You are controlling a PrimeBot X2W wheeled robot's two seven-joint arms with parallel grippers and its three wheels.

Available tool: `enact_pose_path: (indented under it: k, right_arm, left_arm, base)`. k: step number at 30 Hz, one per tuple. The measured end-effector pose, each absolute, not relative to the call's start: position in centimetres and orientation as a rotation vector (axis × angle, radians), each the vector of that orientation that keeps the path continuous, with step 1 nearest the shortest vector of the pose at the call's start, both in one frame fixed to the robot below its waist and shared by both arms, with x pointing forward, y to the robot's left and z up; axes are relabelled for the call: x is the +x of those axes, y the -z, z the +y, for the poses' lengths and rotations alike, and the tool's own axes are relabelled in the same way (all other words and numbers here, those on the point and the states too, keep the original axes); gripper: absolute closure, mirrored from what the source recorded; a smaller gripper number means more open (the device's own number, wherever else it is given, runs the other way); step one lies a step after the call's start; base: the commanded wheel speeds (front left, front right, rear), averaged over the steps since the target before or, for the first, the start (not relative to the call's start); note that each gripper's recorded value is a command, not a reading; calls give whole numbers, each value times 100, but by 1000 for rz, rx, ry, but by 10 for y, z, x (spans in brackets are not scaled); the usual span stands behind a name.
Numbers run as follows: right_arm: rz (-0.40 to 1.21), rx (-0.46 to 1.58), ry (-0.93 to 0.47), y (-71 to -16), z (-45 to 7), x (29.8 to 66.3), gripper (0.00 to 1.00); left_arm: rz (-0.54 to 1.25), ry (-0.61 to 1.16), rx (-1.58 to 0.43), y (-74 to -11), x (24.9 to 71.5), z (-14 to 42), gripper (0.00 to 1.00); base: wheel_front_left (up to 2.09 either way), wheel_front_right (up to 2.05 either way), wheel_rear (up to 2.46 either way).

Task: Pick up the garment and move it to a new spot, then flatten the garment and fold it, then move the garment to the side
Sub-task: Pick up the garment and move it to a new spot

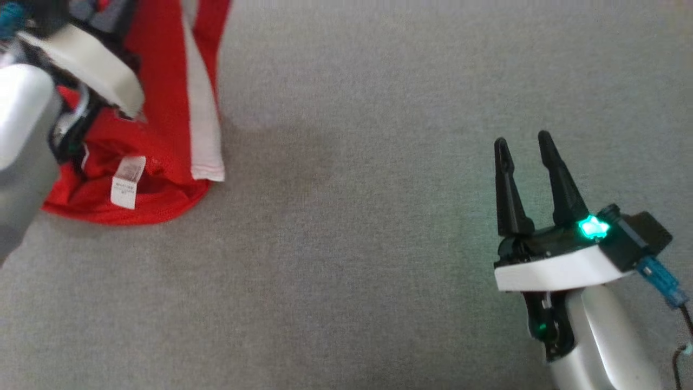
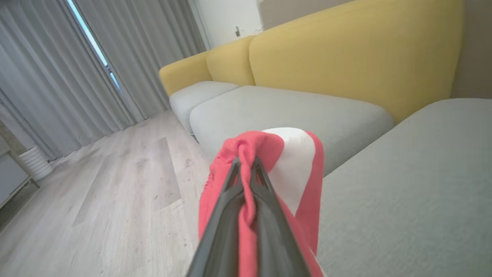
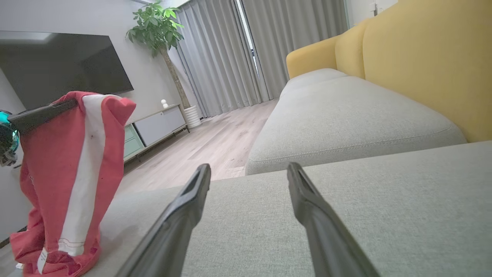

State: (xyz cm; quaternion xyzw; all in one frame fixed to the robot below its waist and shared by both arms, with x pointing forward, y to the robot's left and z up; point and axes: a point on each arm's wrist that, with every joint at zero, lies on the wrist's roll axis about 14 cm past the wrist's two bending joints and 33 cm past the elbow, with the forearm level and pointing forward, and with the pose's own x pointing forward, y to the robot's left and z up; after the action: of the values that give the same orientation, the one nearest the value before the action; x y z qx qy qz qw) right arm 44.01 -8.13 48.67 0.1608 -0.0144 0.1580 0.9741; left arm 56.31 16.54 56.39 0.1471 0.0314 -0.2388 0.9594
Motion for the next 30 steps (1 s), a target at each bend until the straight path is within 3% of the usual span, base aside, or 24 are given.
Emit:
enact_pose_path:
  k: [17,30]
  right_arm:
    - [-120,335,-181,-523,-134,401,0]
    - [-134,345,-19,-524,-186,376,0]
  left_arm:
    - [-84,898,292,-610,511,0,100]
    - [-206,1219,34,-631,460,-155,100]
  base:
    - [0,0,0]
    - [0,0,0]
